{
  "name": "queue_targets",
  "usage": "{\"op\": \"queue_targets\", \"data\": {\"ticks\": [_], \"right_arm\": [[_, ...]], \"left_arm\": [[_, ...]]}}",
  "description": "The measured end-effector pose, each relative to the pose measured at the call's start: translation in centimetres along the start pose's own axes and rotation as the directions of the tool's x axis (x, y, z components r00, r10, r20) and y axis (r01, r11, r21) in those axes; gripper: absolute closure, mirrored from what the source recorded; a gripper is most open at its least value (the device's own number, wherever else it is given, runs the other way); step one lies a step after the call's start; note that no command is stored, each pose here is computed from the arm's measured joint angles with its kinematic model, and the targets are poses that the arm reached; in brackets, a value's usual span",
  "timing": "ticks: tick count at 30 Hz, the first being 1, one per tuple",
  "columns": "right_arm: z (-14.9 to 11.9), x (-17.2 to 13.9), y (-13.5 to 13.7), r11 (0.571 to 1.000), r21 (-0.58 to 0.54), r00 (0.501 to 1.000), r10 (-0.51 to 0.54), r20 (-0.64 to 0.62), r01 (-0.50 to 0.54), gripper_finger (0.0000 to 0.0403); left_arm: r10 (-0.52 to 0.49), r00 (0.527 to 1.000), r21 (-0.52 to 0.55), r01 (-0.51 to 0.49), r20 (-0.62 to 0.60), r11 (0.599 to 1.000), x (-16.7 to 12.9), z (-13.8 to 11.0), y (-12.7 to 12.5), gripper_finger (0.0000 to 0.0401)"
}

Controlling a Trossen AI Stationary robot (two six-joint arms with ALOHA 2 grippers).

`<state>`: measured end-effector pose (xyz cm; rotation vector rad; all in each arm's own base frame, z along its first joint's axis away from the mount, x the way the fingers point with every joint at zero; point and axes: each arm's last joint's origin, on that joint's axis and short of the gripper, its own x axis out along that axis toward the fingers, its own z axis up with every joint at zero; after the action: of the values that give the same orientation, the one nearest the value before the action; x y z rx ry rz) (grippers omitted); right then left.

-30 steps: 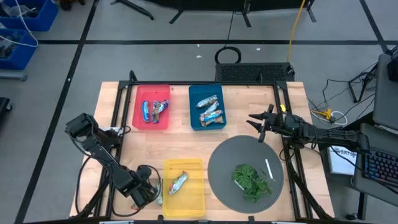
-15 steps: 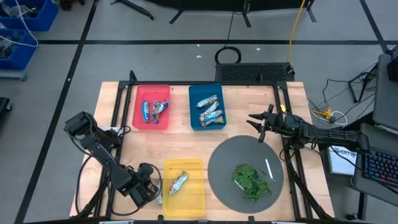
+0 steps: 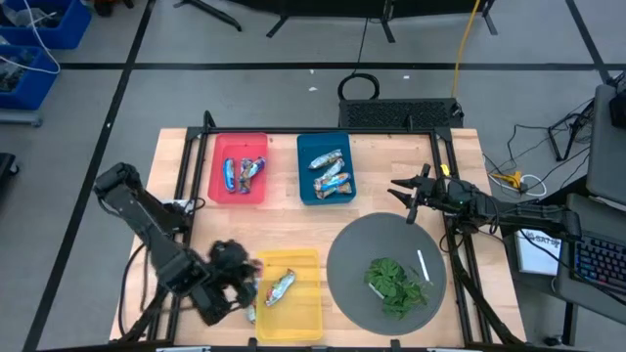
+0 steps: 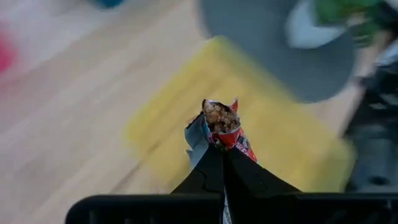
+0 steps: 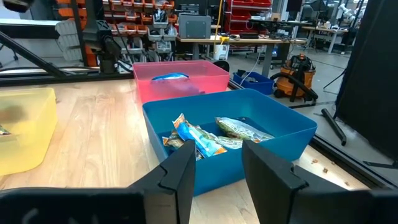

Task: Pick and place Granola Bars by type
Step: Put the left red granola bar into the yellow bin

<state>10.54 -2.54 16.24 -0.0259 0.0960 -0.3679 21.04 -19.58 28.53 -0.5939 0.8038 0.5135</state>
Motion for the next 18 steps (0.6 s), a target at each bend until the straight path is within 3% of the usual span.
{"op": "queue_targets", "data": {"ticks": [6, 12, 18], "right_arm": [[0.0, 0.0, 0.0, 1.0, 0.0, 1.0, 0.0, 0.0, 0.0, 0.0281], [0.0, 0.0, 0.0, 1.0, 0.0, 1.0, 0.0, 0.0, 0.0, 0.0283], [0.0, 0.0, 0.0, 1.0, 0.0, 1.0, 0.0, 0.0, 0.0, 0.028]], "left_arm": [[-0.26, 0.954, 0.078, 0.273, -0.147, 0.959, 6.7, 2.6, -2.4, 0.04], [-0.196, 0.936, 0.181, 0.255, -0.292, 0.95, 10.6, 2.3, -2.1, 0.0391], [-0.17, 0.958, 0.293, 0.235, -0.231, 0.927, 11.2, 2.5, -2.1, 0.0304]]}}
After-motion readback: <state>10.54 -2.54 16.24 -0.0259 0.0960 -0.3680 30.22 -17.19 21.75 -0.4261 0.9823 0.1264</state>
